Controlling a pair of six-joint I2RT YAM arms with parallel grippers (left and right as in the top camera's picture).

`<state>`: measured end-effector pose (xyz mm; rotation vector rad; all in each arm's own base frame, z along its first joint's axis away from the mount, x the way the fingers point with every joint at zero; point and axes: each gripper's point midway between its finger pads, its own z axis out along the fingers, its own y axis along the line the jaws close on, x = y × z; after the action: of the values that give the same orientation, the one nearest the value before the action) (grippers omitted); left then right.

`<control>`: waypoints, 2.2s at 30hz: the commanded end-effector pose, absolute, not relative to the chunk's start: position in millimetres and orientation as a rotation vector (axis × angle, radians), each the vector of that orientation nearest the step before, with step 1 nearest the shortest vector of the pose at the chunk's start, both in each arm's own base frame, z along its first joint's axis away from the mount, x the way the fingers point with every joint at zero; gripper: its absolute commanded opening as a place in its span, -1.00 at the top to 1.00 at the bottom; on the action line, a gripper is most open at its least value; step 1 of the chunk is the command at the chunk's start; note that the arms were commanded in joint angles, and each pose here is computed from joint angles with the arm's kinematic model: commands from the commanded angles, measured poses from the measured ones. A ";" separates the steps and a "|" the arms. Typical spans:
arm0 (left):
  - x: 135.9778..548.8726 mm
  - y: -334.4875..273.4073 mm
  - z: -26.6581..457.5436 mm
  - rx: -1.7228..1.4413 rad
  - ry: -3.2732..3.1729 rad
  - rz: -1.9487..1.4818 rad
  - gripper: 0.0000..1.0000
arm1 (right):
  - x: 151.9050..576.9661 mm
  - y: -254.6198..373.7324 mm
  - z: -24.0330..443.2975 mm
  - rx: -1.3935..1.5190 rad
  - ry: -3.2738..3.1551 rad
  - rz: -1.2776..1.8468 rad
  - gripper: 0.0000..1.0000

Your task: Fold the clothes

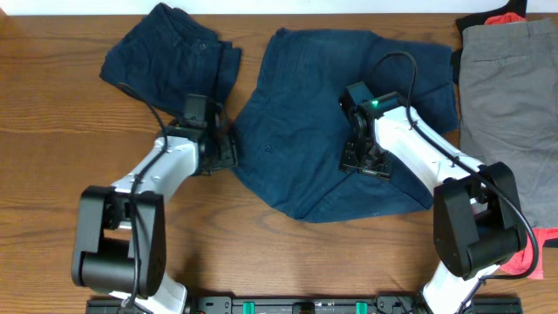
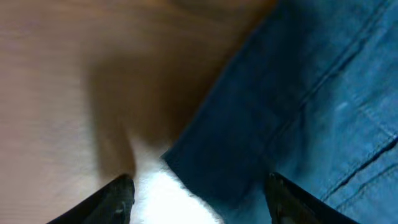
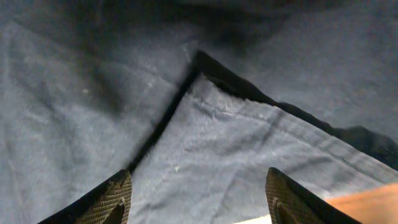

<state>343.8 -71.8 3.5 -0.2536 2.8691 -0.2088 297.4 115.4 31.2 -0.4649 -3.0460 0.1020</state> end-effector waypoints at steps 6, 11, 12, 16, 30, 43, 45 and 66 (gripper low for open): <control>333.1 -81.5 -32.5 -0.226 2.936 -0.182 -0.38 | 291.5 113.0 11.2 -0.526 -3.049 0.100 -0.31; 332.9 -81.5 -35.1 -0.226 2.940 -0.180 0.09 | 299.5 114.7 3.1 -0.553 -3.091 0.073 -0.19; 332.8 -81.5 -35.1 -0.226 2.941 -0.180 0.33 | 300.4 114.3 1.7 -0.564 -3.096 0.074 -0.17; 330.8 -81.0 -35.6 -0.228 2.949 -0.177 0.88 | 303.0 110.5 -3.4 -0.618 -3.114 0.095 -0.12; 329.3 -75.4 -26.0 -0.240 2.956 -0.143 0.88 | 289.9 95.3 -8.9 -0.706 -3.063 0.142 0.97; 328.4 -40.3 106.4 -0.335 2.718 -0.135 0.88 | 275.8 27.1 113.6 -0.930 -3.212 -0.009 0.98; 324.2 -39.6 126.5 -0.331 2.665 -0.150 0.88 | 267.7 17.7 134.7 -0.956 -3.259 -0.037 0.98; 255.0 -82.9 164.1 -0.260 2.701 -0.276 0.88 | 237.8 -37.0 257.8 -1.064 -3.634 0.074 0.98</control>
<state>246.8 -101.6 157.7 -0.1809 2.7489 -0.3948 226.1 -9.5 249.3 -1.0523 -3.5749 -0.2089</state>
